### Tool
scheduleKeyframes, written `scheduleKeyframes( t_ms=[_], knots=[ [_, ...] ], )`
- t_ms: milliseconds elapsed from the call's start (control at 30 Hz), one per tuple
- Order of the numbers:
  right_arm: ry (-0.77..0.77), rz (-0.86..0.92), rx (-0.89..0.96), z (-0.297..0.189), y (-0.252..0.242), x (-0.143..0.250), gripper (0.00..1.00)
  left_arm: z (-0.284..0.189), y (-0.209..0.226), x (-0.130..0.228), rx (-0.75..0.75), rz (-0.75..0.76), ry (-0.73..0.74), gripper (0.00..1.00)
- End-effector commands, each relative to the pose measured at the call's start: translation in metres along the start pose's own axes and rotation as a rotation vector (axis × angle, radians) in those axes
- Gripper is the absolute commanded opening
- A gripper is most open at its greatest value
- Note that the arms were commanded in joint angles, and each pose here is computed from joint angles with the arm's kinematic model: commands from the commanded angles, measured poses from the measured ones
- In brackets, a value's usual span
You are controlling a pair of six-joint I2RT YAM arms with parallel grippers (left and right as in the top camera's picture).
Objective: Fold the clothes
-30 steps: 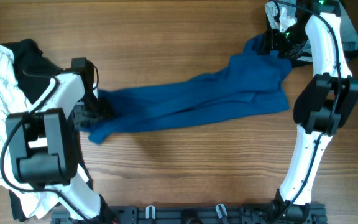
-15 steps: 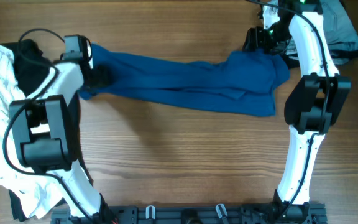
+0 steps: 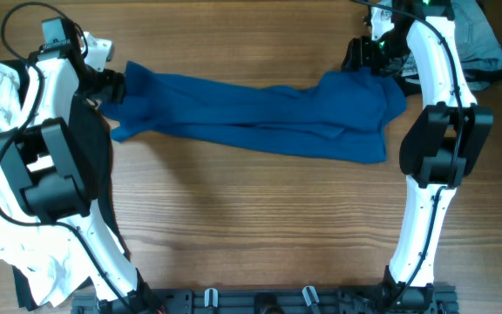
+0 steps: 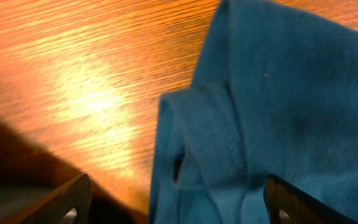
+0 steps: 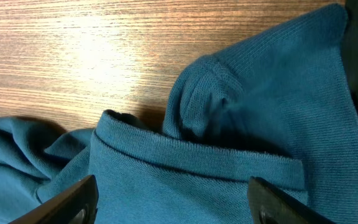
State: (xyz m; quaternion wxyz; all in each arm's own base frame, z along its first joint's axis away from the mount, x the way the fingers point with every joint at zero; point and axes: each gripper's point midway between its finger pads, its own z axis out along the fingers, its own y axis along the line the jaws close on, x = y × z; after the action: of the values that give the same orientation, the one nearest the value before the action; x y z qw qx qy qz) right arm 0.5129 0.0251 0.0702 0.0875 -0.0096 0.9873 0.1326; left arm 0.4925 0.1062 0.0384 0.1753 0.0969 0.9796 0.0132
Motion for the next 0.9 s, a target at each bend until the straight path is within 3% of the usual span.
scheduleKeyframes(
  t_ms=[0,133,233,267,333,400,467,600,767,867],
  knots=[
    [-0.047,0.001,-0.017,-0.022,0.009,-0.008,0.77,0.020,-0.016,-0.004,0.086,0.084,-0.024,0.88],
    [-0.036,0.011,-0.018,-0.022,0.009,-0.005,0.77,0.038,-0.037,0.006,0.204,0.071,-0.011,0.87],
    [-0.037,0.031,-0.018,-0.022,0.009,-0.005,0.77,0.037,-0.053,0.017,0.291,0.052,0.027,0.78],
    [-0.037,0.031,-0.019,-0.022,0.009,-0.005,0.77,0.036,-0.055,0.021,0.301,0.048,0.041,0.66],
    [-0.035,0.033,-0.019,-0.022,0.009,-0.005,0.77,0.034,-0.055,0.034,0.295,0.023,0.101,0.04],
    [-0.032,0.040,-0.019,-0.022,0.009,-0.004,0.77,0.036,-0.035,0.043,0.202,-0.091,0.151,0.04],
    [-0.021,0.043,-0.020,-0.022,0.009,-0.001,0.77,0.024,0.009,0.053,0.024,-0.299,0.187,0.04],
    [0.020,0.046,-0.020,-0.022,0.010,0.009,0.78,-0.043,0.060,0.048,-0.067,-0.546,0.077,0.04],
    [0.025,0.049,-0.021,-0.022,0.010,0.010,0.78,-0.108,0.052,0.035,-0.088,-0.527,-0.003,0.04],
    [0.021,0.047,-0.021,-0.022,0.010,0.009,0.78,-0.103,-0.010,0.029,-0.022,-0.415,0.086,0.04]
  ],
)
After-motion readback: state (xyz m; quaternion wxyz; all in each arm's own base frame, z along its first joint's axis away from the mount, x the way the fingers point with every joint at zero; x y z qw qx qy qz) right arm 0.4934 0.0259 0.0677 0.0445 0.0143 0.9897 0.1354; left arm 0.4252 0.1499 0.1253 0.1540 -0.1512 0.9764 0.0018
